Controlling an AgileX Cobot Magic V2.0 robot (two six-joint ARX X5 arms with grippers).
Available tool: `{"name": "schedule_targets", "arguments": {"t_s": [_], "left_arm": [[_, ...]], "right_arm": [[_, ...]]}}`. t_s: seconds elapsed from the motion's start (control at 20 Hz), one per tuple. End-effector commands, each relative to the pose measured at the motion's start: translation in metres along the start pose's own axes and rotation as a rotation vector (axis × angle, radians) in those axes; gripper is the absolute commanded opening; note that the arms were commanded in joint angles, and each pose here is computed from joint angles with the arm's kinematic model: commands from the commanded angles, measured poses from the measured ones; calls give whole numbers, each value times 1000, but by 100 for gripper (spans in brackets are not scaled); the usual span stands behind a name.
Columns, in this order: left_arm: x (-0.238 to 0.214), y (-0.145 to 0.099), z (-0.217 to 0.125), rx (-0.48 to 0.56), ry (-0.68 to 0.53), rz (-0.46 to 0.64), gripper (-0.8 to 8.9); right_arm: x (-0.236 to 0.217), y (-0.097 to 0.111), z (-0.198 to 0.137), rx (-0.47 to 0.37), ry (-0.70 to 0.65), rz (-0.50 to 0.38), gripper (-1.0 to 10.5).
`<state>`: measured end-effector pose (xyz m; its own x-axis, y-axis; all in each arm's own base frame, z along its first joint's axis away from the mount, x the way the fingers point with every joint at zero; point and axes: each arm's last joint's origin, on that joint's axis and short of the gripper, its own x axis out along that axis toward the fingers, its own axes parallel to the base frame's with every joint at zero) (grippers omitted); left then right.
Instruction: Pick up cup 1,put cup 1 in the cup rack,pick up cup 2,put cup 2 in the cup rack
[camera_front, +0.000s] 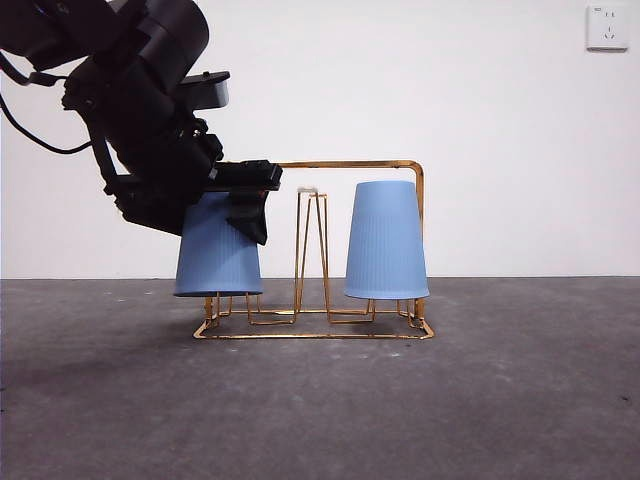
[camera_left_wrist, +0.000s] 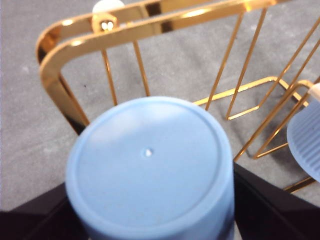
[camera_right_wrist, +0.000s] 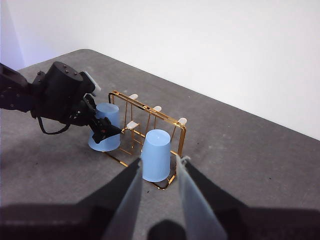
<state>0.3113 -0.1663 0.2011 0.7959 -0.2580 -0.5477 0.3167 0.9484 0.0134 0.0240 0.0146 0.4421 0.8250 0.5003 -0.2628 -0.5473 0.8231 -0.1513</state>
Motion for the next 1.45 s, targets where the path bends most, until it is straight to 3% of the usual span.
{"name": "schedule_targets", "arguments": {"t_s": [0.05,0.25,0.35,0.6,0.9,1.2,1.45], "left_arm": [[5,2,-18,19,113,9,454],[3,2,-21,18,185,-9,487],[3,2,-22,-1,196,-7,568],[2,1,-23,-14,242,-30,573],[-17,3,-26,-2,396,-45,572],[-74,10,-10,0,425,-55,565],[-151,17,7,-35,325,-211,565]], "right_arm": [[2,1,-1,9,3,-1,123],[2,1,-2,8,9,-1,123],[2,1,-3,3,23,-1,123],[2,1,-4,1,28,0,123],[2,1,-4,1,29,0,123],[4,2,-8,-13,85,4,123],[10,5,-14,-29,195,10,124]]}}
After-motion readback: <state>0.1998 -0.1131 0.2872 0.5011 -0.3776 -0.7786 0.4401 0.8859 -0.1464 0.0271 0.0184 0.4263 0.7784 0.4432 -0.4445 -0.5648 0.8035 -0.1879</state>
